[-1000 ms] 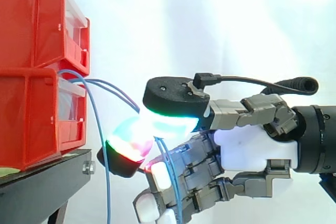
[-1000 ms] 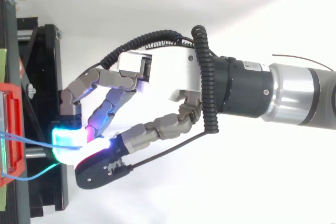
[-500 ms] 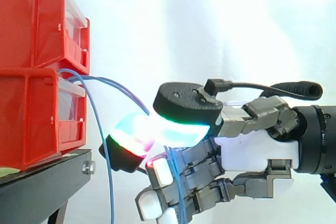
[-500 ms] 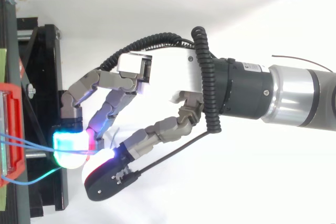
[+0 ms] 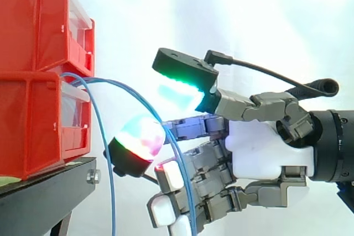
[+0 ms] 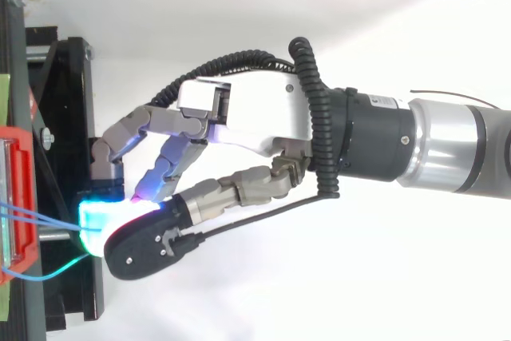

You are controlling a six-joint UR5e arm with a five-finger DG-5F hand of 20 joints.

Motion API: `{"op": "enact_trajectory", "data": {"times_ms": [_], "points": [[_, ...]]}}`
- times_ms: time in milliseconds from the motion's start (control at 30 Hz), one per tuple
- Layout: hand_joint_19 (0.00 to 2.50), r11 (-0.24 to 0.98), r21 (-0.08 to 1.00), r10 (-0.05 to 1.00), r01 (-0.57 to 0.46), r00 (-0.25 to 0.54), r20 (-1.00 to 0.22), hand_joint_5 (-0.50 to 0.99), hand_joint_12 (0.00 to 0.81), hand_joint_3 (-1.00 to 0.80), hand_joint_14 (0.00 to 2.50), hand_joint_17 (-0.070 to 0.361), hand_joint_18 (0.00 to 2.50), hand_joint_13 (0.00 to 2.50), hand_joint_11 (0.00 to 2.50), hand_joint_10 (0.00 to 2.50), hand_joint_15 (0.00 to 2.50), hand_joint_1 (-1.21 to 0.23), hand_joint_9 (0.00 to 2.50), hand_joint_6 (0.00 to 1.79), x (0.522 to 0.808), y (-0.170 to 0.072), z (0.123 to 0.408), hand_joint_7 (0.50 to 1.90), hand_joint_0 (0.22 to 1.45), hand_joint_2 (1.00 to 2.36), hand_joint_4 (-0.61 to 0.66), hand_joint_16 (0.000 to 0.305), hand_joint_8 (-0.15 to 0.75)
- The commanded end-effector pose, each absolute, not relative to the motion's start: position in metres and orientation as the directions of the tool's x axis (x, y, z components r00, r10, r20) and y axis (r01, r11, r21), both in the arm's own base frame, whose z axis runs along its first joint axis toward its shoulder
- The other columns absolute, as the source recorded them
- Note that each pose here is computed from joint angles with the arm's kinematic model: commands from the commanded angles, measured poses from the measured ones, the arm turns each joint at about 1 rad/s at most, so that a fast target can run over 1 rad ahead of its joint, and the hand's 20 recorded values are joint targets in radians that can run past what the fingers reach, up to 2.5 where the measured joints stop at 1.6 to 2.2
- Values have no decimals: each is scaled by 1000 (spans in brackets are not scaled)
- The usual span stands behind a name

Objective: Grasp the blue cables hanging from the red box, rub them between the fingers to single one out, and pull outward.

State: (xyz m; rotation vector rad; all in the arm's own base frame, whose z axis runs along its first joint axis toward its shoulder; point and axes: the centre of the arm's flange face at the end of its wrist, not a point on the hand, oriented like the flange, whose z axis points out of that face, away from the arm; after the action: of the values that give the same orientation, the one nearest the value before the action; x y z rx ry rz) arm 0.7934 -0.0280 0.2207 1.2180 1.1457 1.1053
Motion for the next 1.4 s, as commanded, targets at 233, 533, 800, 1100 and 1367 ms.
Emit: {"op": "enact_trajectory", "data": {"times_ms": [233, 533, 800, 1100, 1367], "points": [[584, 44, 999, 994, -7, 103, -43, -165, 402, -306, 20, 113, 815, 945, 721, 22, 523, -583, 1040, 862, 794, -28, 221, 935, 604, 1012, 107, 50, 315], [573, 51, 999, 994, 17, 97, -52, -176, 395, -281, 21, 113, 817, 942, 750, 22, 530, -738, 1009, 889, 788, -32, 230, 880, 621, 1013, 117, 50, 305], [578, 61, 995, 994, 74, 83, -67, -171, 397, -444, 19, 114, 825, 952, 751, 22, 528, -689, 1026, 866, 783, -29, 225, 849, 575, 1005, 133, 51, 308], [578, 64, 993, 995, 103, 66, -71, -169, 408, -493, 19, 117, 834, 956, 738, 22, 525, -674, 1024, 836, 779, -27, 223, 857, 545, 1000, 134, 52, 313], [586, 63, 993, 995, 104, 66, -70, -165, 403, -455, 19, 114, 833, 957, 745, 20, 524, -677, 1033, 837, 779, -27, 222, 873, 574, 1003, 123, 51, 307]]}}
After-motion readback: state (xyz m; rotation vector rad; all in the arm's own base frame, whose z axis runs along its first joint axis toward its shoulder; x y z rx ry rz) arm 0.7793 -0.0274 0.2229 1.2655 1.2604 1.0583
